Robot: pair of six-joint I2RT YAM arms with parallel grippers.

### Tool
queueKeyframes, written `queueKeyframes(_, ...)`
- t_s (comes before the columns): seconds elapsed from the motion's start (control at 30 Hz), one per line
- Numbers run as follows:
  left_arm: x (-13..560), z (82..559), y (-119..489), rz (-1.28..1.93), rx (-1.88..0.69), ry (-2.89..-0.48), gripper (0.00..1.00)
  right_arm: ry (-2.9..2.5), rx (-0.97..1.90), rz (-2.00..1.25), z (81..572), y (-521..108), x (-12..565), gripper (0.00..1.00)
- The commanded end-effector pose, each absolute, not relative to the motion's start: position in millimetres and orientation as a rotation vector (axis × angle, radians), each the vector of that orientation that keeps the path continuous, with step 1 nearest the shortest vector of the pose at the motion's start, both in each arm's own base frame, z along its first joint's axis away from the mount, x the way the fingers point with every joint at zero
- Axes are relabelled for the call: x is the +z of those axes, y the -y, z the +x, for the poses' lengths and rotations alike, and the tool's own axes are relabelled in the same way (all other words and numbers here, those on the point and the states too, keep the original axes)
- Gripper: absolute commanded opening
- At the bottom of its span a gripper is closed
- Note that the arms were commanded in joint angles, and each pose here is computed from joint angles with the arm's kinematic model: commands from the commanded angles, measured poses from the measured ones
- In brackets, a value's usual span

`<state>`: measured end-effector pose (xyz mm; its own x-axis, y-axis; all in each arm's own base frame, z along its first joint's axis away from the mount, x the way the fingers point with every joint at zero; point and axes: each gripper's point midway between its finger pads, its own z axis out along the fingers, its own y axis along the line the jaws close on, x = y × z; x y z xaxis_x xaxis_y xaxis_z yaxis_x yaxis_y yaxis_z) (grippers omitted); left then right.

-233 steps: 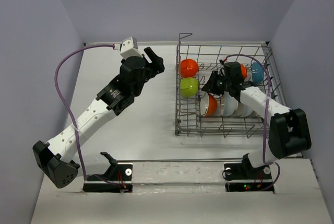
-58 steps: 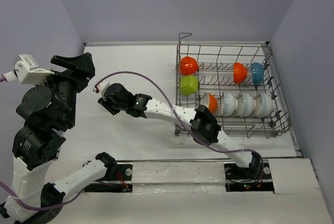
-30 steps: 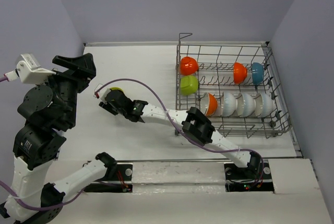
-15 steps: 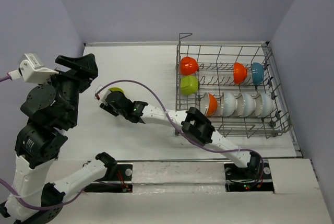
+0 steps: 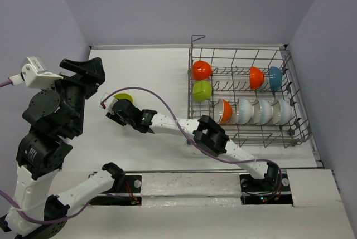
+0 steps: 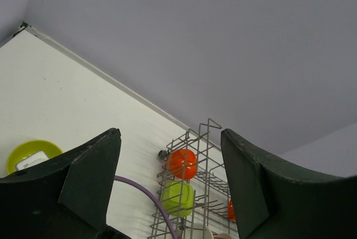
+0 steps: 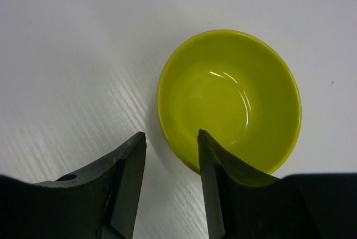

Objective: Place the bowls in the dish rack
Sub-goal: Pick up the bowl from the corner of the board.

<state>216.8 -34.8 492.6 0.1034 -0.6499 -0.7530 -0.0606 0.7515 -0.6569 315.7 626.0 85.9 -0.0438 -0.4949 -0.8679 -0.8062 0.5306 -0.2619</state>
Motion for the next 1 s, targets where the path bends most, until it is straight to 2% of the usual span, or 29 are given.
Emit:
queueKeyframes(0.0,497,220,34,-0.631,-0.477,-1.396,0.81,-1.677,0.367,-1.114,312,-634,75,0.48)
queueKeyframes(0.17,497,219,34,-0.631,-0.479,-1.393,0.81,-1.681,0.362,-1.12,312,-634,72,0.46)
queueKeyframes(0.3,497,219,34,-0.631,-0.478,-1.395,0.81,-1.678,0.36,-1.117,312,-634,74,0.4)
queueKeyframes(0.4,496,220,34,-0.631,-0.475,-1.397,0.81,-1.676,0.361,-1.113,312,-633,77,0.35)
queueKeyframes(0.57,493,220,34,-0.633,-0.473,-1.401,0.81,-1.669,0.362,-1.097,313,-631,91,0.2)
queueKeyframes(0.63,492,221,35,-0.632,-0.473,-1.403,0.81,-1.662,0.374,-1.085,312,-631,102,0.17)
queueKeyframes(0.73,490,222,35,-0.635,-0.471,-1.402,0.81,-1.654,0.404,-1.066,308,-627,126,0.08)
queueKeyframes(0.83,490,222,35,-0.637,-0.472,-1.398,0.81,-1.626,0.454,-1.026,303,-622,169,0.01)
queueKeyframes(0.97,490,223,35,-0.641,-0.474,-1.392,0.81,-1.596,0.538,-0.98,291,-609,223,0.01)
